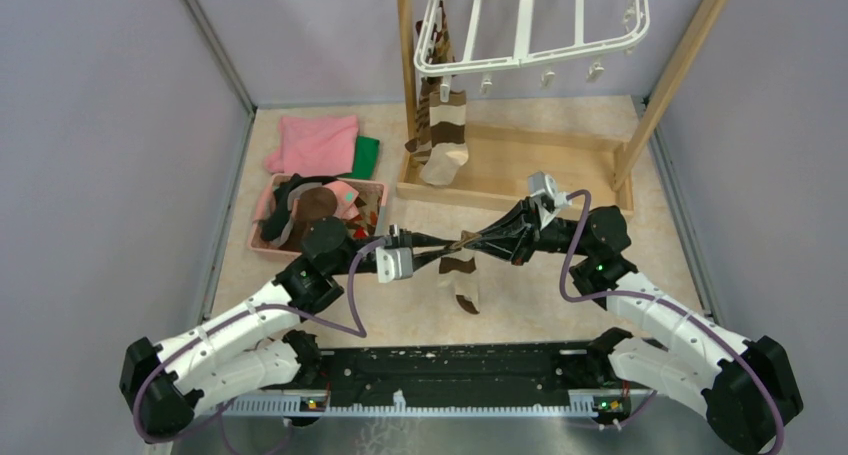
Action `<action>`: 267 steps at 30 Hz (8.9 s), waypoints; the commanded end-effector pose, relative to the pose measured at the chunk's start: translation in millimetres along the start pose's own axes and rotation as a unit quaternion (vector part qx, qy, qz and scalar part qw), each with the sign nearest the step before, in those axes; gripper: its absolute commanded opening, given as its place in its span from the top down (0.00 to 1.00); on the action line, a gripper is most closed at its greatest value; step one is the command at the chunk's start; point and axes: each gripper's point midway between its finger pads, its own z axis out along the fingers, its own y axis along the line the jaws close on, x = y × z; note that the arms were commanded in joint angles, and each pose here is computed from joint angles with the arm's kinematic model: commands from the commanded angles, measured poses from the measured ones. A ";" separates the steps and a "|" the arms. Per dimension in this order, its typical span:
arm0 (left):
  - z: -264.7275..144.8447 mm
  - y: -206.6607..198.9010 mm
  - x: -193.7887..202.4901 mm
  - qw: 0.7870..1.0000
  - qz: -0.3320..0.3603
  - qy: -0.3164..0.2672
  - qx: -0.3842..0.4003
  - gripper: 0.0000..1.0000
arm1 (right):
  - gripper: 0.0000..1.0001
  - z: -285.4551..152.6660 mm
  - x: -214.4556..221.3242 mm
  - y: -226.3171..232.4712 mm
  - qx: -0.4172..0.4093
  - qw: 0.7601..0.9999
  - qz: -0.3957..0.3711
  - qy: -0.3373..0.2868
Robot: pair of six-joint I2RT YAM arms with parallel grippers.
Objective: Clip the socks to the hanger
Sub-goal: Clamp the sock onto the hanger.
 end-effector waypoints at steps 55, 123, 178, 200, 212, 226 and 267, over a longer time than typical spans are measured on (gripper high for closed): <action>-26.0 7.8 2.8 0.993 0.109 -0.029 -0.031 1.00 | 0.18 -0.9 -182.5 -198.4 0.276 0.887 -0.298 -0.220; -26.9 4.1 -7.3 0.992 0.115 -0.040 -0.019 1.00 | 0.46 13.0 -189.0 -195.9 0.226 0.909 -0.260 -0.233; -9.4 177.7 -3.6 0.970 -0.199 -0.094 -0.106 1.00 | 1.00 27.9 -205.1 -193.0 0.202 0.950 0.006 -0.236; 15.9 221.9 14.0 0.952 -0.265 -0.145 -0.056 1.00 | 1.00 29.9 -197.9 -192.1 0.182 0.956 -0.001 -0.228; 30.6 230.9 18.4 0.943 -0.297 -0.137 -0.059 1.00 | 1.00 32.1 -195.8 -189.9 0.168 0.960 0.001 -0.226; 38.4 236.1 16.3 0.937 -0.313 -0.139 -0.066 1.00 | 1.00 34.0 -194.4 -188.2 0.160 0.961 0.003 -0.224; 43.7 234.1 6.3 0.923 -0.347 -0.164 -0.033 1.00 | 1.00 37.4 -186.2 -185.2 0.133 0.968 0.000 -0.212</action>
